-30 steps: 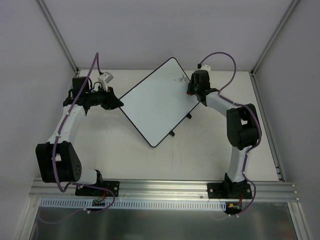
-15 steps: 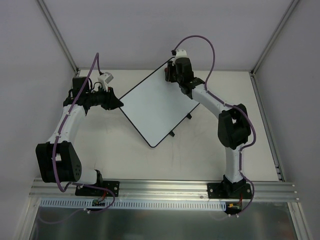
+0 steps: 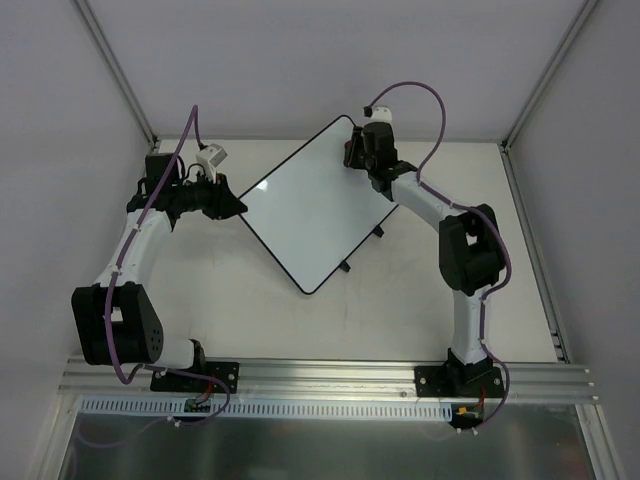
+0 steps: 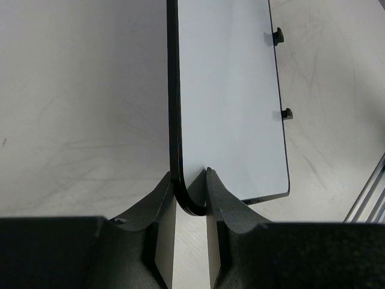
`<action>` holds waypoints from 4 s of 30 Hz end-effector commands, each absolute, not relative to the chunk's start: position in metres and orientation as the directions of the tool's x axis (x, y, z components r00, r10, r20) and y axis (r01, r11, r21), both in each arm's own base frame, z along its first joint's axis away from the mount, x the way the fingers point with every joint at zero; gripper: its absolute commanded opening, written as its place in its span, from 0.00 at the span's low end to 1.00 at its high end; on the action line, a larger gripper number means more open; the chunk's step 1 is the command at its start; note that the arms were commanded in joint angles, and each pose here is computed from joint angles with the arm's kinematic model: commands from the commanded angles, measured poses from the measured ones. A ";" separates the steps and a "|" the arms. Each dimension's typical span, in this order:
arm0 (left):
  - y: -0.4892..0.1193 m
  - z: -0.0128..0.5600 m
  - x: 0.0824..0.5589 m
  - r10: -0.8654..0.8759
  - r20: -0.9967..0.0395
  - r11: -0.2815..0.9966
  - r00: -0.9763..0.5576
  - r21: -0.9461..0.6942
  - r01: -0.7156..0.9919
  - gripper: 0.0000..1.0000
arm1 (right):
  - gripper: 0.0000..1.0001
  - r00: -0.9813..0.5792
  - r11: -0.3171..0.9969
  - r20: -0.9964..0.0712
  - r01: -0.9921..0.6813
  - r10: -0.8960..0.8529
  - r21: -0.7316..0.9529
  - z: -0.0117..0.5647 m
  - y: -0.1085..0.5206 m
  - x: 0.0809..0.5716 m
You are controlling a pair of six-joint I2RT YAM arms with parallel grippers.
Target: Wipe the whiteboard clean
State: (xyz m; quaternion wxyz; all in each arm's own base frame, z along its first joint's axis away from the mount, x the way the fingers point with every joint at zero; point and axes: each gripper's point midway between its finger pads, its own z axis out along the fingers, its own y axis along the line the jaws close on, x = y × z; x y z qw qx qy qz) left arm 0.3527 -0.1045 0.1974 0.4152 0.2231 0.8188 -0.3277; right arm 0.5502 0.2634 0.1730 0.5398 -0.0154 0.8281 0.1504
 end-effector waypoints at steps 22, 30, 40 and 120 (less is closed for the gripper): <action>-0.115 0.202 0.353 0.183 -0.869 0.641 -0.459 -0.248 0.726 0.00 | 0.01 -0.353 0.952 -0.934 -0.267 0.050 0.152 0.215 0.268 0.558; -0.115 0.201 0.352 0.185 -0.869 0.644 -0.458 -0.245 0.725 0.00 | 0.01 -0.318 0.946 -0.944 -0.272 0.082 0.174 0.224 0.289 0.579; -0.114 0.201 0.352 0.187 -0.869 0.647 -0.458 -0.242 0.723 0.00 | 0.00 -0.441 0.979 -0.886 -0.068 0.142 0.191 0.152 0.236 0.569; -0.113 0.197 0.352 0.200 -0.865 0.645 -0.461 -0.238 0.726 0.00 | 0.03 -0.101 0.612 -0.971 -0.789 -0.218 -0.055 0.203 0.259 0.596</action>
